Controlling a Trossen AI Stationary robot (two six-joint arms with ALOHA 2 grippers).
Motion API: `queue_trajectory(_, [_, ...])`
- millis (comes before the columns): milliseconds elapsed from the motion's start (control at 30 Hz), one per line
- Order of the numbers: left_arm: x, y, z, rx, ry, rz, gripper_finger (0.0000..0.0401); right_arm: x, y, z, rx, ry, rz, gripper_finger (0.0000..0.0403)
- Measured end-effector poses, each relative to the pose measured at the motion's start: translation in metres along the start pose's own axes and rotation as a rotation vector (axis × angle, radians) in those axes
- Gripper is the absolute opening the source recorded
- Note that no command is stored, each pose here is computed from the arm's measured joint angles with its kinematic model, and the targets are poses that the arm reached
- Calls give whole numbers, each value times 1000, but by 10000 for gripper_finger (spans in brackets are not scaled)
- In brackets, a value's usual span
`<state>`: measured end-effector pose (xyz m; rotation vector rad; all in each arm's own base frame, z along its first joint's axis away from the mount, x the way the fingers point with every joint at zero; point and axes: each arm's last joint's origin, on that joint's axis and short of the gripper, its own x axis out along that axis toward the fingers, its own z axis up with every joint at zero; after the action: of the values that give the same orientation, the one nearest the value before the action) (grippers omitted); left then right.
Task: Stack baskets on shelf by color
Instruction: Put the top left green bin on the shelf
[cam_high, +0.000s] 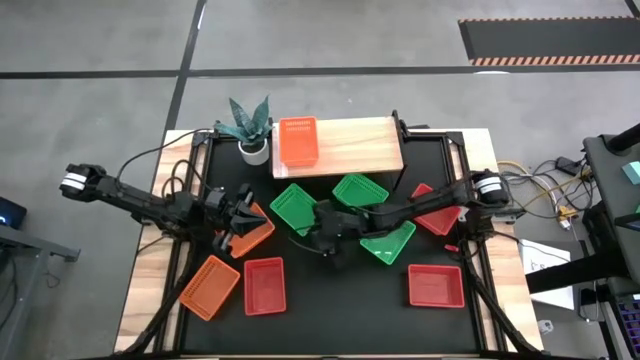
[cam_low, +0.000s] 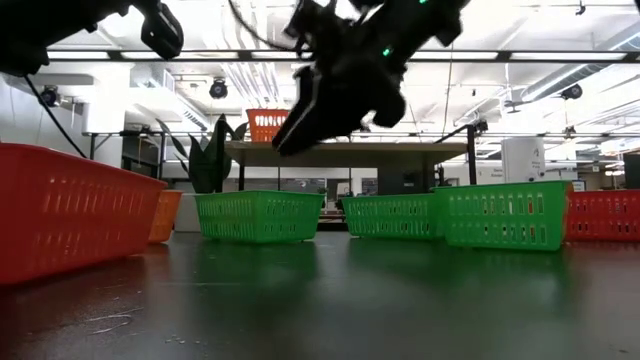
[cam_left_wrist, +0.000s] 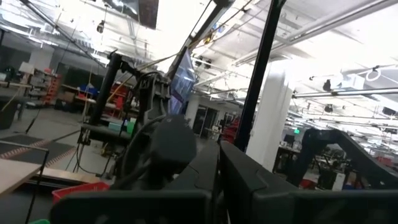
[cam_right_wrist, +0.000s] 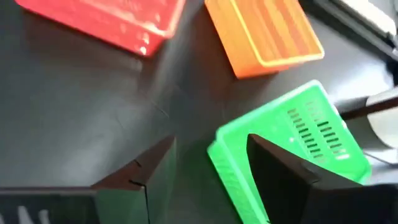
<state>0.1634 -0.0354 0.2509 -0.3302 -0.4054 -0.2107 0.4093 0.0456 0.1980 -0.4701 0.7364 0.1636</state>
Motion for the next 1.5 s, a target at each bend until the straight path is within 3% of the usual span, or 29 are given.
queue_trajectory(233, [-3,0,2,24,-13,-7,0,23,-17,-17,-3,137,17,183])
queue_trajectory(533, [-5,0,1,26,-11,-7,0,41,-22,-33,-20,183,23,152])
queue_trajectory(867, [-7,1,-1,26,-5,-6,0,44,-20,-36,-66,195,45,52])
queue_trajectory(1000, [-7,1,-1,26,-5,-6,0,39,-19,-32,-83,171,84,14])
queue_trajectory(1500, [-7,1,1,68,-18,14,0,-29,37,10,-19,181,203,11])
